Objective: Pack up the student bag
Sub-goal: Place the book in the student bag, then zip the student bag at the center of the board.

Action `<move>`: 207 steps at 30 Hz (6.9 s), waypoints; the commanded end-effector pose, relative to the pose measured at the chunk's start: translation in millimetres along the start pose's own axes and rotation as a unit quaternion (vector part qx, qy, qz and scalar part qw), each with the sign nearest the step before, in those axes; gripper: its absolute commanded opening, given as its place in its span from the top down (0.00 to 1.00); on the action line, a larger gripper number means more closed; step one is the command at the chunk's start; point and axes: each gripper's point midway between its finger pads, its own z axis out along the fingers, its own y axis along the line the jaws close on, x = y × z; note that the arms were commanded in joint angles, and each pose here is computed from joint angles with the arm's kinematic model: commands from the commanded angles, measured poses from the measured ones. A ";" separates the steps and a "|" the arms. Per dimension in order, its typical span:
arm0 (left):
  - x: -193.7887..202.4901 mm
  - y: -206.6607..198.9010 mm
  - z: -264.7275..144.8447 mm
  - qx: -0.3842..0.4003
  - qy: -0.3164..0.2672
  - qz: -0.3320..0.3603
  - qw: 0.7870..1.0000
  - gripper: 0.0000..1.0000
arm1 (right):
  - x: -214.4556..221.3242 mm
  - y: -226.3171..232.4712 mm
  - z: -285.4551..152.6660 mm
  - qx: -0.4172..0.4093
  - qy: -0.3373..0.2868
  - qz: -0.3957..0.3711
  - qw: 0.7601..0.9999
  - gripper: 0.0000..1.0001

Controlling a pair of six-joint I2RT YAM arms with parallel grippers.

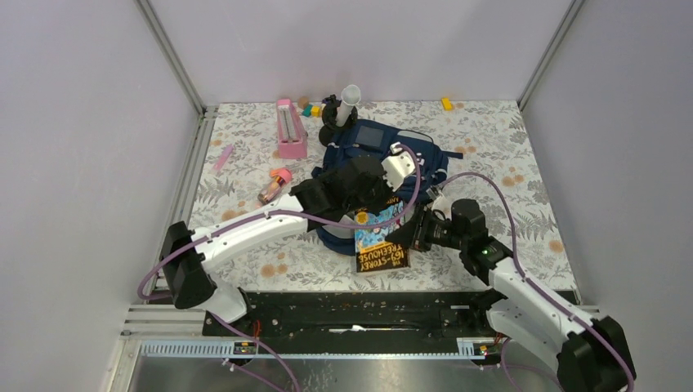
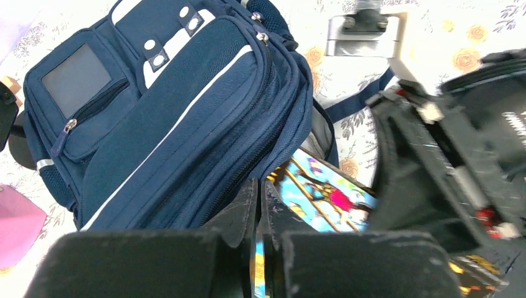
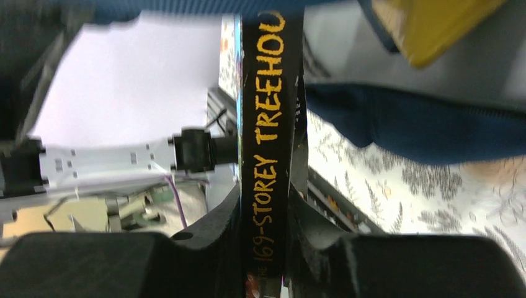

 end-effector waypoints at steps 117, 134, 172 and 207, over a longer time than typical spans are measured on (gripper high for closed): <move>-35.5 9.6 -15.6 -0.001 -0.081 -0.050 0.995 1.00 | -79.7 -88.8 28.6 0.199 -0.303 -0.119 0.924 0.81; -12.9 52.5 -44.1 -0.048 -0.056 -0.047 0.996 1.00 | -106.4 -119.5 -68.9 0.359 -0.197 -0.173 0.896 0.26; 17.4 73.8 -85.2 -0.076 -0.053 -0.060 0.994 1.00 | -131.0 -130.0 23.9 0.269 -0.275 -0.254 0.888 0.40; 19.3 68.5 -78.9 -0.060 -0.045 -0.064 0.995 1.00 | -126.8 -124.2 18.4 0.282 -0.287 -0.246 0.882 0.50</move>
